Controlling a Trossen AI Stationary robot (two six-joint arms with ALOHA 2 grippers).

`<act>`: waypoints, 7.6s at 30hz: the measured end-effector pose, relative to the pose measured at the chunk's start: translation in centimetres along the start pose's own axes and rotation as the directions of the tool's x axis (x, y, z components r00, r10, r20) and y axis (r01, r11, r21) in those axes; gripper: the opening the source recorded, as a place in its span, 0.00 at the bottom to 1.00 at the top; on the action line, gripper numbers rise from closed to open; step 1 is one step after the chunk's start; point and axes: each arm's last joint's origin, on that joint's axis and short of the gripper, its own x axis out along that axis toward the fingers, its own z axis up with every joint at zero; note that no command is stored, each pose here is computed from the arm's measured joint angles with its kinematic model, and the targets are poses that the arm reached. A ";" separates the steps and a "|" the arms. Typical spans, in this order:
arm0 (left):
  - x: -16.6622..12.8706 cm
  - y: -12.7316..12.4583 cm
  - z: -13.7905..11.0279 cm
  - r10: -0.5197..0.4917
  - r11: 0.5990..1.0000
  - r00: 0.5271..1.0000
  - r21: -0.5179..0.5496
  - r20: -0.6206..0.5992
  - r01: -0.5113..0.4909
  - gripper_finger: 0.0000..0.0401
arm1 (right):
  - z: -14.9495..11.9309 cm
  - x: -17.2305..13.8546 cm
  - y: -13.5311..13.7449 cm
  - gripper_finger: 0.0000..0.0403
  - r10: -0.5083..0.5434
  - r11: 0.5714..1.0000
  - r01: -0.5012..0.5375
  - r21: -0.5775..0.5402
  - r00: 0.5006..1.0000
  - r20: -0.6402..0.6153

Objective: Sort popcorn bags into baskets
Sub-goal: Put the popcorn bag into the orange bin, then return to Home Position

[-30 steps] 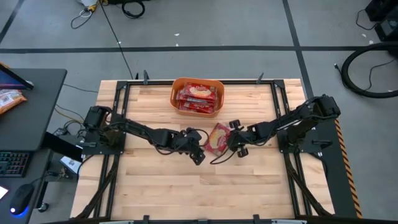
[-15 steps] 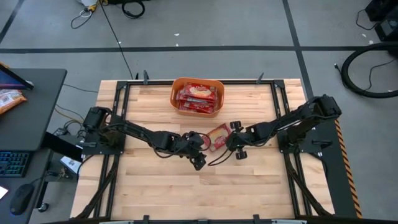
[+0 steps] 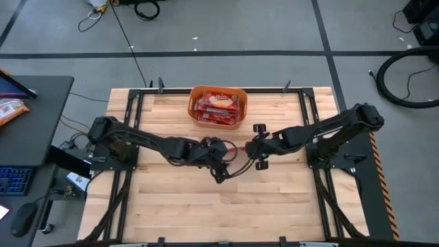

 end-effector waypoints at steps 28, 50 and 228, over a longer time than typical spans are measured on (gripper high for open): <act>-0.6 -0.8 -2.2 0.239 0.886 0.964 0.431 -0.112 -0.170 0.43 | -0.1 -1.0 -0.8 0.19 0.258 0.936 -0.261 0.236 0.965 0.043; 11.1 2.2 -3.5 0.111 0.859 0.953 0.509 -0.282 0.050 0.51 | -4.2 -8.9 4.7 0.19 0.279 0.909 -0.247 0.337 0.959 -0.050; -21.4 7.7 5.0 -0.008 0.988 0.943 0.145 0.333 -0.043 0.35 | -18.5 -5.2 2.6 0.02 -0.173 0.464 -0.703 0.540 0.526 0.833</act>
